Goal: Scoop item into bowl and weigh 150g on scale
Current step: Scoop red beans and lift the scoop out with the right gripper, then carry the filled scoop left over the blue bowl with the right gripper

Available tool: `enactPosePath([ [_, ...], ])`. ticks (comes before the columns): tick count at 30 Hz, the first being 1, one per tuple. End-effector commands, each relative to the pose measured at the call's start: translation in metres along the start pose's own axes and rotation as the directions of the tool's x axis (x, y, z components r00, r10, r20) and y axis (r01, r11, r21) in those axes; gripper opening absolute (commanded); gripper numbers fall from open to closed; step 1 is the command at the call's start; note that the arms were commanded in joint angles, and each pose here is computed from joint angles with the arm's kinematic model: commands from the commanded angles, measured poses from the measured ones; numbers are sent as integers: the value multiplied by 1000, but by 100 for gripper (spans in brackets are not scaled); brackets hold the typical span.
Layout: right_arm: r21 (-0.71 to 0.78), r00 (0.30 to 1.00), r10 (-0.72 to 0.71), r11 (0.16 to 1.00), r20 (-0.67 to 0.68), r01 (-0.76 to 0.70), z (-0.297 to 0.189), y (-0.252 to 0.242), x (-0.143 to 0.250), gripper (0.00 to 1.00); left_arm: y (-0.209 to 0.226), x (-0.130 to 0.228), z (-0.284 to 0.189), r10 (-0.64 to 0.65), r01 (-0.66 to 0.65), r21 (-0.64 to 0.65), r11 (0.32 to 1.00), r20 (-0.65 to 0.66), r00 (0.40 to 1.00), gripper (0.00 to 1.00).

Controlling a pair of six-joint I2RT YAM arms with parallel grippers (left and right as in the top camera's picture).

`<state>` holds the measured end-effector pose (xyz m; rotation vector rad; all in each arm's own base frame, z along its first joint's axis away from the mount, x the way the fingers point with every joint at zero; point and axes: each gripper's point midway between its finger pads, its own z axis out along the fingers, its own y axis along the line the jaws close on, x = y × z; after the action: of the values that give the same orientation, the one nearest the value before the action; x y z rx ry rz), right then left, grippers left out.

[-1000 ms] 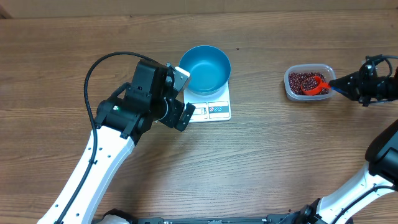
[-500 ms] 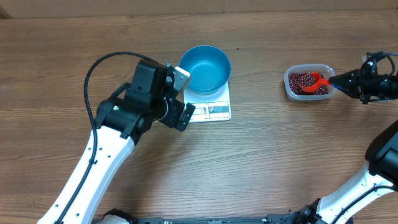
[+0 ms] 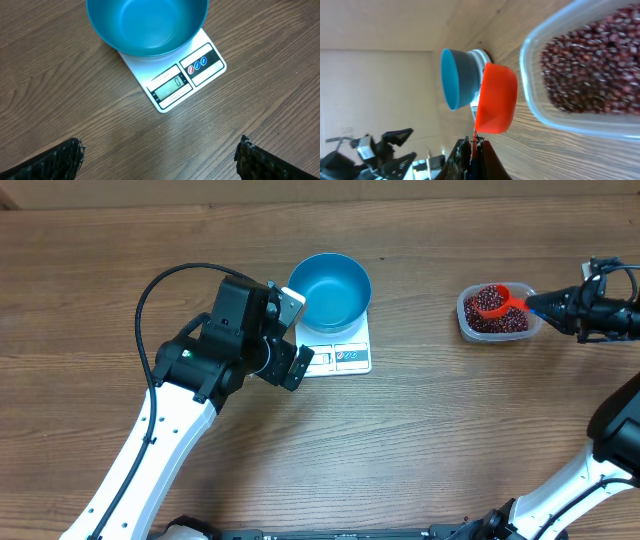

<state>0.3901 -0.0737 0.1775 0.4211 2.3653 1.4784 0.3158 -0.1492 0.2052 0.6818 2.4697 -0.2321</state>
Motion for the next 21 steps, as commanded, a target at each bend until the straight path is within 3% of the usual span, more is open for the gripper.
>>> enactPosePath([
  [1, -94, 996, -76, 992, 36, 79, 4, 25, -10, 4, -5, -1, 2, 24, -24, 19, 1000, -2, 1000, 100],
  [21, -268, 981, -157, 956, -118, 120, 81, 89, 19, 4, -5, -1, 2, 24, -24, 19, 1000, -2, 1000, 99],
])
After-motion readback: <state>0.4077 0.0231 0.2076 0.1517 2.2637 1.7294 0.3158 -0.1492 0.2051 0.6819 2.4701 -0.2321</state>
